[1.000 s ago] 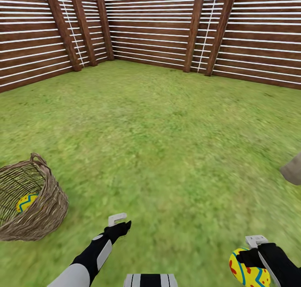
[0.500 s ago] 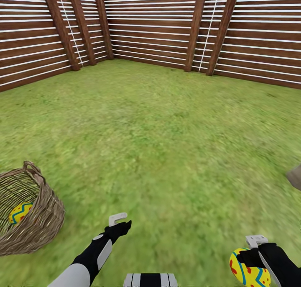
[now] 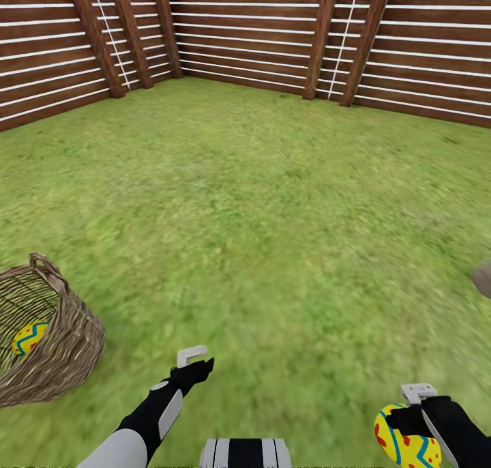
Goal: Take the three Easter eggs out of the wicker basket on the lawn in the garden, then place them on the lawn next to a single tree (choose any tree) so that all three eggs are next to the same tree and none are left in the basket.
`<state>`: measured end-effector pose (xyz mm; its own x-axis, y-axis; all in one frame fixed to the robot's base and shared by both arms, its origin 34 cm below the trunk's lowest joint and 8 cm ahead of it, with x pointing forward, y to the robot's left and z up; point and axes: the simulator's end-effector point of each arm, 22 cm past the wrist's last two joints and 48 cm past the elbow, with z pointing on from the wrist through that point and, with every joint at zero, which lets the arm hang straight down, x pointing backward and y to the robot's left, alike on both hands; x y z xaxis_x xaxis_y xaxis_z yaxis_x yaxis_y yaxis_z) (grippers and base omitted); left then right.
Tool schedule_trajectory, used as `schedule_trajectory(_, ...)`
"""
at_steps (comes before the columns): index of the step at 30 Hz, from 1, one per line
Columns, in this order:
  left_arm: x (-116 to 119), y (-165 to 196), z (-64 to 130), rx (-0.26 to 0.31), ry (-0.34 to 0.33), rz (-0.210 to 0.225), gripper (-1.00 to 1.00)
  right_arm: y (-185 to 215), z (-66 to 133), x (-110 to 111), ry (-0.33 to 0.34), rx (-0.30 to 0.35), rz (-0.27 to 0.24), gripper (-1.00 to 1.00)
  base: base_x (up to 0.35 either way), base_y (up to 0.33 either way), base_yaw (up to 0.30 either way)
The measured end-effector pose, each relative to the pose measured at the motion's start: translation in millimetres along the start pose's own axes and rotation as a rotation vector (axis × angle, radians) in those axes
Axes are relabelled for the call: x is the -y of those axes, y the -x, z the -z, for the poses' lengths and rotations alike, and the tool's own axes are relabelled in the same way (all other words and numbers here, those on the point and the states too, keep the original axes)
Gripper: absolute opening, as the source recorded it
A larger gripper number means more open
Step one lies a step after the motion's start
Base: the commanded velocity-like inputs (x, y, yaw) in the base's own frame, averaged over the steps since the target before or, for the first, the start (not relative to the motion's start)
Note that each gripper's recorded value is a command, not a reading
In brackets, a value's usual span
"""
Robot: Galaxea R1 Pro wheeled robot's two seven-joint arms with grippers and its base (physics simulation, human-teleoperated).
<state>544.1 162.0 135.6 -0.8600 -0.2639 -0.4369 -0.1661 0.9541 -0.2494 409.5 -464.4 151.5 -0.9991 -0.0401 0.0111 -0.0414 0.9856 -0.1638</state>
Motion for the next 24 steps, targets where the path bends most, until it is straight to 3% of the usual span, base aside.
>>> schedule_trajectory(8,-1.9,-9.2,-4.0,-0.017,0.000,0.001,1.00,-5.3,-5.7,-1.5,0.000,-0.015,0.004,-1.00,0.000,0.000,0.000)
schedule_trajectory(9,-1.8,-9.2,-4.0,-0.017,0.000,0.001,1.00,-5.3,-5.7,-1.2,0.000,-0.015,0.004,1.00,0.000,0.000,0.000)
schedule_trajectory(24,-1.0,-7.8,-3.0,-0.015,-0.002,-0.001,1.00,-2.0,-3.9,-0.6,0.001,-0.004,-0.001,1.00,0.000,0.000,0.000)
